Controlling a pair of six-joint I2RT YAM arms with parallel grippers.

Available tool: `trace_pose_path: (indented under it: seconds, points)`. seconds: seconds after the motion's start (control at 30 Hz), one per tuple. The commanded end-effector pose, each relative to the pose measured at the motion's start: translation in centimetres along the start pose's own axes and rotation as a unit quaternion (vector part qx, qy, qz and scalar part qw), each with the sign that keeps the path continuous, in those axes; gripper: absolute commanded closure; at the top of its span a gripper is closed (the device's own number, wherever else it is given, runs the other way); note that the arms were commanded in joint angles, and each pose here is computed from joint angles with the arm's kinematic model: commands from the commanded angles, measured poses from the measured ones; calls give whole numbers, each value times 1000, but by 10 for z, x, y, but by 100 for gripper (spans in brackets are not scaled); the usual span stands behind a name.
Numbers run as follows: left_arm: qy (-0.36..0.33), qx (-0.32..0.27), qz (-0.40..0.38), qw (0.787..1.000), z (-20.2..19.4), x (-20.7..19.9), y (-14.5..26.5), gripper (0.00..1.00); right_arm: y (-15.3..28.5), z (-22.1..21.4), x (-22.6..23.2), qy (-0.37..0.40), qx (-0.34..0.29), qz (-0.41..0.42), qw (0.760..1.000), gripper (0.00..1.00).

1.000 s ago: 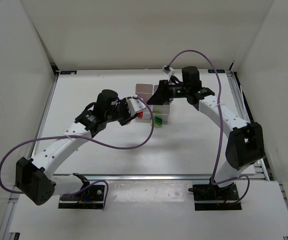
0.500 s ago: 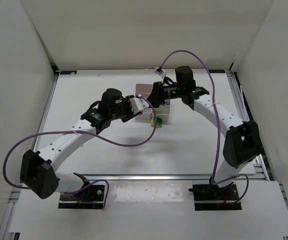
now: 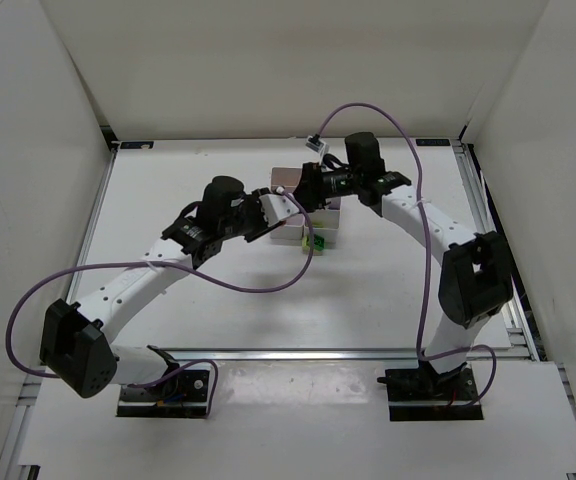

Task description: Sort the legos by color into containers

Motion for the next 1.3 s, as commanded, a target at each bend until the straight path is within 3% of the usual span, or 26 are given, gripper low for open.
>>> trace_pose_path:
  seconds: [0.0,0.43,0.53,0.63,0.67,0.87,1.0,1.1,1.27]
  points:
    - [-13,-30,15,999,15,4,10,90,-1,19,7,24,-18,13,999,29]
    - [-20,-35,24,999,19,3,14,90,-8,19,-4,7,-17,11,1000,28]
    - [-20,-35,25,999,19,4,15,90,-7,16,-4,3,-15,14,1000,34]
    - [-21,-34,22,999,19,3,14,90,-7,17,-4,6,-16,21,1000,52]
    - [-22,-36,24,999,19,3,14,90,-8,16,-3,6,-15,23,1000,53]
    - [-23,-35,25,999,19,4,12,90,-9,17,-3,5,-10,39,999,55]
    - [-23,-35,26,999,19,4,11,90,-9,16,-3,1,-7,39,999,41]
    - [-21,-35,26,999,18,4,10,90,-10,15,-3,-1,-6,39,999,41]
    - [-21,-33,27,999,17,4,10,90,-11,15,-4,1,-4,42,999,56]
Point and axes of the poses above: each gripper's point midway between its finger pads, its own y axis back along the fingers, its own x axis along the line the jaws close on, z = x × y, the point moved 8 cm from there along y, back along the fingers, and after that the axes turned 1 degree about y, right-handed, at the moved point
